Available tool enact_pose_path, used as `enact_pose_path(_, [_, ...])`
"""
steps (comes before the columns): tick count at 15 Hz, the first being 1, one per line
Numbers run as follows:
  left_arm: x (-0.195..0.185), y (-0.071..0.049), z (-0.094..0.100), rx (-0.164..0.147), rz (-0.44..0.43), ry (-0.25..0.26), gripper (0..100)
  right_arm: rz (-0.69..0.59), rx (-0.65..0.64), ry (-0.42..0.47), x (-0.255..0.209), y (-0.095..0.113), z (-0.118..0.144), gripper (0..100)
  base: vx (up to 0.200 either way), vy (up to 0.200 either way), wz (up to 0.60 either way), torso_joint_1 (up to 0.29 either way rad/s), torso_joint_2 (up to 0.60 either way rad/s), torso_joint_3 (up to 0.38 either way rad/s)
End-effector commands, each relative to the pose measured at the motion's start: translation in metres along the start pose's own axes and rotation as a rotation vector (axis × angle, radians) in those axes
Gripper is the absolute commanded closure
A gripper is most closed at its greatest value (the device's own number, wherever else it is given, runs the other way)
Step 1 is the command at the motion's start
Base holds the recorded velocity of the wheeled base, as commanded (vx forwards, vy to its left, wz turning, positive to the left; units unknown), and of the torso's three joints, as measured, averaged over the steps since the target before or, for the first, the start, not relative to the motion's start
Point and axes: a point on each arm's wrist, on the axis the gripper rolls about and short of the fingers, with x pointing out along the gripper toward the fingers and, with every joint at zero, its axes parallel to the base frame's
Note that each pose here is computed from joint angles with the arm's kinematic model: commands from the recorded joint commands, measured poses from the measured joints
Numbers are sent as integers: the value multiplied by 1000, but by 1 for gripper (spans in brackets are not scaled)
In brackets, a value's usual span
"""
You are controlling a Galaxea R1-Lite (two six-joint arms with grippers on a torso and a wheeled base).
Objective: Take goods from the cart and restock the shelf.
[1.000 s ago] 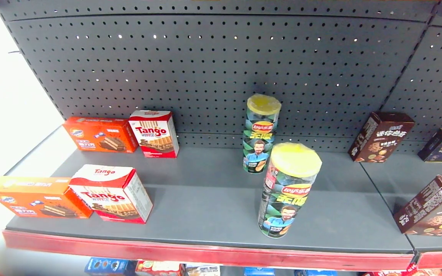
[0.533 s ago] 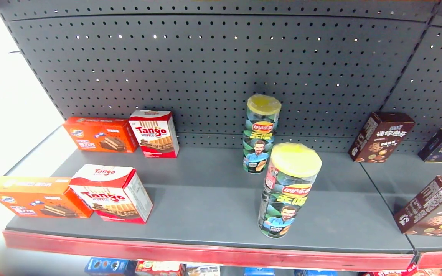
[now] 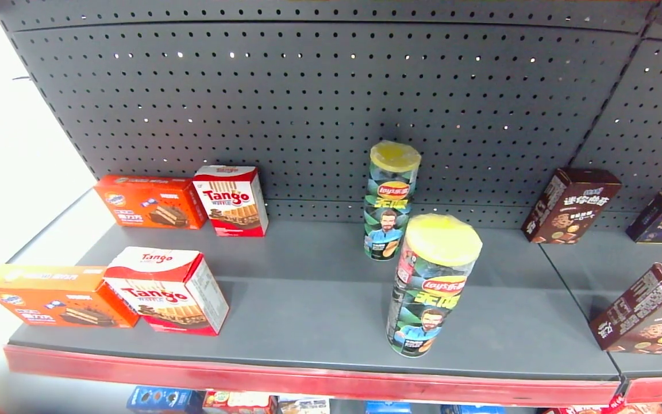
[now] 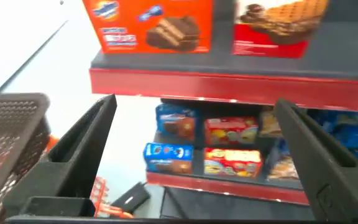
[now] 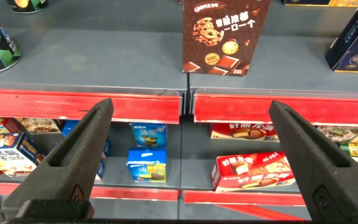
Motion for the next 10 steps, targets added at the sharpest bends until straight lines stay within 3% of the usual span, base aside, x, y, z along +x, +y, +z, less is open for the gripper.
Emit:
enact_pose_path(1, [0,-2,0,12,-93,-1,0,-1,0,2,0,0,0,0,0,0,0,0,0,0])
enact_pose_path(5, [0,-2,0,6,-92,0,0,5,0,2,0,0,0,0,0,0,0,0,0,0])
enact_pose_path(6, [0,-2,0,-14,-90,1,0,8,-2,5,0,0,0,0,0,0,0,0,0,0])
enact_pose_path(7, [0,-2,0,-12,-90,1,0,8,-9,-2,0,0,0,0,0,0,0,0,0,0])
enact_pose_path(8, [0,-2,0,-11,-92,0,0,21,-11,-69,-4,0,34,0,0,0,0,0,0,0])
enact_pose_path(9, [0,-2,0,-14,-92,1,0,41,-13,23,18,1,83,0,0,0,0,0,0,0])
enact_pose_path(10, [0,-2,0,-12,-92,0,0,119,-41,44,30,3,102,0,0,0,0,0,0,0])
